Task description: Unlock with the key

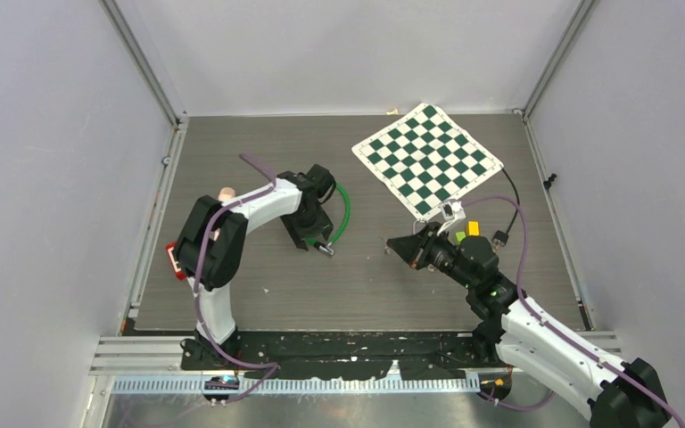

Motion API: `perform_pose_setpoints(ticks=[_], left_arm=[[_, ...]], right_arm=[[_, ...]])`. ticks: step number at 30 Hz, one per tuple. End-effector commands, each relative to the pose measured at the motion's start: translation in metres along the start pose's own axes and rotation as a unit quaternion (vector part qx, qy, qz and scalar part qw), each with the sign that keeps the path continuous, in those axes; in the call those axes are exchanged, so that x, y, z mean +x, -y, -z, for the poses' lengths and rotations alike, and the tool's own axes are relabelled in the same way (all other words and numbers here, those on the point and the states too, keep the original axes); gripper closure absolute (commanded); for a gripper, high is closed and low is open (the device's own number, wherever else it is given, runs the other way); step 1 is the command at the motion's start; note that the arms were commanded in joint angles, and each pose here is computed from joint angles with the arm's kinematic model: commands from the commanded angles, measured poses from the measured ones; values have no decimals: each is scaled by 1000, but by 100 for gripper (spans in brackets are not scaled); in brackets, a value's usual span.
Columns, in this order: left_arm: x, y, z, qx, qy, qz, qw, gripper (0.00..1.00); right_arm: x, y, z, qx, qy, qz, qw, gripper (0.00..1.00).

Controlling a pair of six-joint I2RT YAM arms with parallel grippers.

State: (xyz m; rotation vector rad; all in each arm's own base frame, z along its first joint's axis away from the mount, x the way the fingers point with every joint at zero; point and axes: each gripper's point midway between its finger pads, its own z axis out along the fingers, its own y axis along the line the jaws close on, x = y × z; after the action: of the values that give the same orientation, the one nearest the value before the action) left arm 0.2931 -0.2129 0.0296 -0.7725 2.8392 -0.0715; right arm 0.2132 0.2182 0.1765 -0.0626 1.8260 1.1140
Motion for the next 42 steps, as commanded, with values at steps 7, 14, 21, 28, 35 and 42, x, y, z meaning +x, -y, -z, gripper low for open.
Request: perform_pose_setpoints(ticks=[7,14,21,28,35,42], left_arm=[[3,-3,-18,-40,-8,21,999,46],[-3,-10,-21,-48,7,34,998,49],[-4,-10,-22,-39,3,43,998,71],[6,4,-3,44,-15,62,997,100],[27,13,27,153,-50,140,977,100],[36,17,42,248,-72,227,939,100]], right_arm=[[-12,-2,0,-8,25,15,1000,95],[-10,-4,-1,-13,21,11,1000,95],[-6,-5,-4,-20,8,8,1000,95],[15,-2,-10,-29,-33,-5,999,95],[37,-4,-17,-53,-68,-35,996,95],[52,-15,-26,-80,-103,-48,990,95]])
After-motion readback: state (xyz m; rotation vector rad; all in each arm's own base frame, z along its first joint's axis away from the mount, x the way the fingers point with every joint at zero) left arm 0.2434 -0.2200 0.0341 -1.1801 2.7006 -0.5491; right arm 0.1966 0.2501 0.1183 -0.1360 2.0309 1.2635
